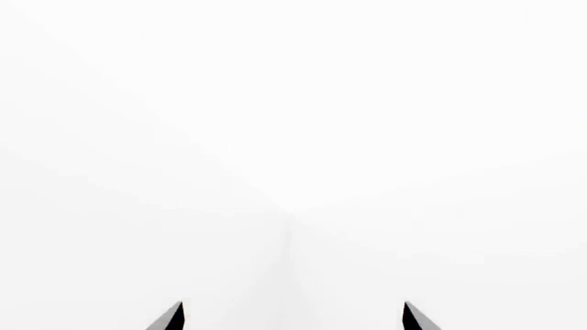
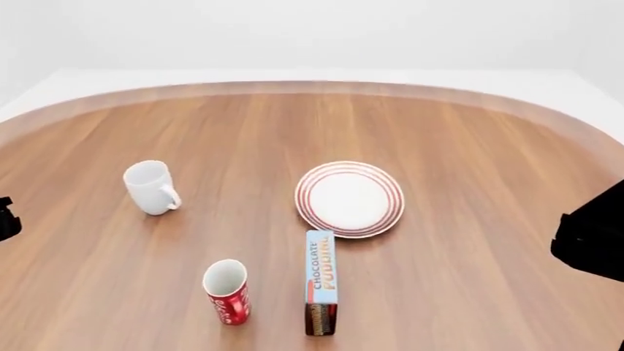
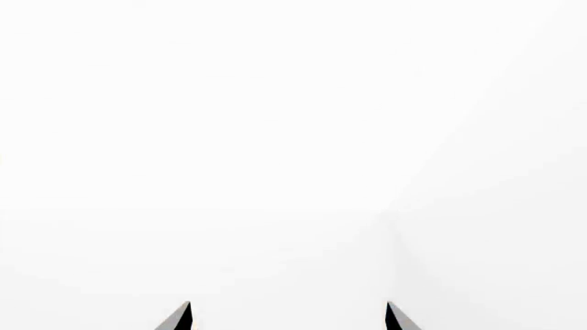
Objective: Pick up the white mug and put it on the plate, and put the chocolate pudding to the right of the plate.
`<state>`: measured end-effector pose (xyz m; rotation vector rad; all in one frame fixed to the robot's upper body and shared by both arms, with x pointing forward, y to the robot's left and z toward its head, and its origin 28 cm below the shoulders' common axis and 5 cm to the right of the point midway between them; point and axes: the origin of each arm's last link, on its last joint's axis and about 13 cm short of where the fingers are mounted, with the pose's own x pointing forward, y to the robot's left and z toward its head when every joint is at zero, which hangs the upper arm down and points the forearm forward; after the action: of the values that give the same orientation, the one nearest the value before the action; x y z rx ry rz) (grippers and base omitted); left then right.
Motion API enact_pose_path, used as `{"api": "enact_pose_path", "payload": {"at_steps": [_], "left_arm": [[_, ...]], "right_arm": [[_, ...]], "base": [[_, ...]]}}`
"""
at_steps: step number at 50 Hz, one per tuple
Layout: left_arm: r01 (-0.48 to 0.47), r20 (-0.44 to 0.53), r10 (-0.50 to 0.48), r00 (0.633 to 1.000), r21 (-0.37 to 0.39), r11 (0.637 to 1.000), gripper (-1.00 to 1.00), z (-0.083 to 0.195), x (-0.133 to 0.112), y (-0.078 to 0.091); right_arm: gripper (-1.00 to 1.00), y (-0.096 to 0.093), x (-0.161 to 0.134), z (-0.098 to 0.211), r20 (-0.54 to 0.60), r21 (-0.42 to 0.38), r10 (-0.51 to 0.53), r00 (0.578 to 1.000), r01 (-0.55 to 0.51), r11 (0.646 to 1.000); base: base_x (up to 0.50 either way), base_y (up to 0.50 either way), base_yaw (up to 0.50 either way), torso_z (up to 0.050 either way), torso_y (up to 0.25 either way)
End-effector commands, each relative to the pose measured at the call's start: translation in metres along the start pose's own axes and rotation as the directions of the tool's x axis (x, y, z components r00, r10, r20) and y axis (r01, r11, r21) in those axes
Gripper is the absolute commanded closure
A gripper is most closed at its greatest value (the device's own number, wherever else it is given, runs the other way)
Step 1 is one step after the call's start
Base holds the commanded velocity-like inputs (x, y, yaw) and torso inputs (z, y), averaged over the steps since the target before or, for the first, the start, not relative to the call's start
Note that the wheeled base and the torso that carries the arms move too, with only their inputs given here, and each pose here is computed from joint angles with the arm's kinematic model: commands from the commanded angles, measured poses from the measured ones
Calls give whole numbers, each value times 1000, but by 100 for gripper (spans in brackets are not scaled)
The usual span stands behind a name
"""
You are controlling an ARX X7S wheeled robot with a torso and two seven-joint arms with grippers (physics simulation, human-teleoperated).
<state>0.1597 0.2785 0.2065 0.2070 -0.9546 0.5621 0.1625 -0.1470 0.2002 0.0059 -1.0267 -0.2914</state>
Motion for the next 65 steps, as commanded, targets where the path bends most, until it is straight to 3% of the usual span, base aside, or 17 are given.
{"api": "enact_pose_path", "payload": {"at_steps": [1, 52, 65], "left_arm": [[-18, 12, 18, 1000, 22, 1000, -100, 0, 0, 4], [1, 11, -2, 1000, 22, 1000, -100, 3, 0, 3], [11, 1, -11, 1000, 21, 1000, -100, 1, 0, 1]], "right_arm": [[-100, -2, 0, 2, 25, -22, 9, 1000, -9, 1000], [-100, 2, -3, 2, 7, -36, 56, 998, -56, 998], [-100, 4, -4, 2, 40, -60, 72, 997, -70, 996]], "base": [[500, 0, 0, 0, 15], [499, 3, 0, 0, 1], [-9, 283, 0, 0, 0]]}}
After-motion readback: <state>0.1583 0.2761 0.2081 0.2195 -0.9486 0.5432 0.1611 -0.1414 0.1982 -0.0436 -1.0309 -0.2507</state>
